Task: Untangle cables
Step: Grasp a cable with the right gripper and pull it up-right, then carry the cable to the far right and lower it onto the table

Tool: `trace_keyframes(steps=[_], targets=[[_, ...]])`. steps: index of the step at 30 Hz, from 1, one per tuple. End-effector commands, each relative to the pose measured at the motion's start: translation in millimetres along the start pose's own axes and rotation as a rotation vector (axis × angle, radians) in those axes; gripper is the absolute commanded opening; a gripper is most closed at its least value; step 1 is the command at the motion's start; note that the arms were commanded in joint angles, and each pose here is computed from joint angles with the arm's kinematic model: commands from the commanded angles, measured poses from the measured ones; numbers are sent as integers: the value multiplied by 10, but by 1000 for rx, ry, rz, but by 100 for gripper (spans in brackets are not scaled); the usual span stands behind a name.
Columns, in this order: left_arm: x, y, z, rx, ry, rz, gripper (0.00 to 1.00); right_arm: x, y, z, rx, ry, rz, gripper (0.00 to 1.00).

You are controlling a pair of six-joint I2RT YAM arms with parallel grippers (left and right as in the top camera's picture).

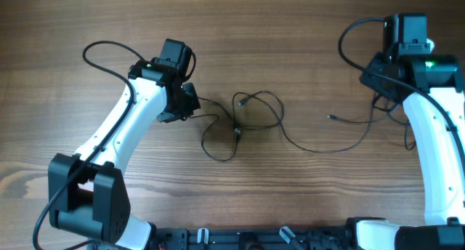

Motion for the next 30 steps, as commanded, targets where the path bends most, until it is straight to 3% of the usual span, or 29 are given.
trace_keyframes(steps=[1, 6, 13, 17, 20, 23, 26, 30], targets=[[-15, 44, 4, 3, 1, 10, 4, -216, -63, 520, 304, -234, 129, 4], [-21, 43, 7, 5, 1, 13, 4, -418, -321, 955, 635, -409, 202, 4], [-22, 43, 7, 5, 1, 13, 4, -194, -285, 1006, 613, -403, 90, 4], [-29, 43, 10, 6, 1, 16, 4, 482, -487, 1193, 705, -341, -184, 4], [-50, 43, 20, 10, 1, 25, 4, 1296, -1027, 1157, 835, -121, -467, 4], [-51, 43, 20, 10, 0, 26, 4, 1846, -1568, 889, 942, 56, -688, 4], [-51, 43, 20, 10, 0, 26, 4, 2126, -1805, 572, 961, 147, -805, 4], [-51, 43, 20, 10, 0, 26, 4, 2346, -1631, 47, 858, 267, -817, 4]])
Point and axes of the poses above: each gripper's point midway between its finger pads, its own y axis out along the fingers, its own z axis along the line the jaws close on, x = y × z, the point moved 1 cm from there along -y, back along the fingers, and after that the axes turned 10 degrees about y, right-handed, at the moved point
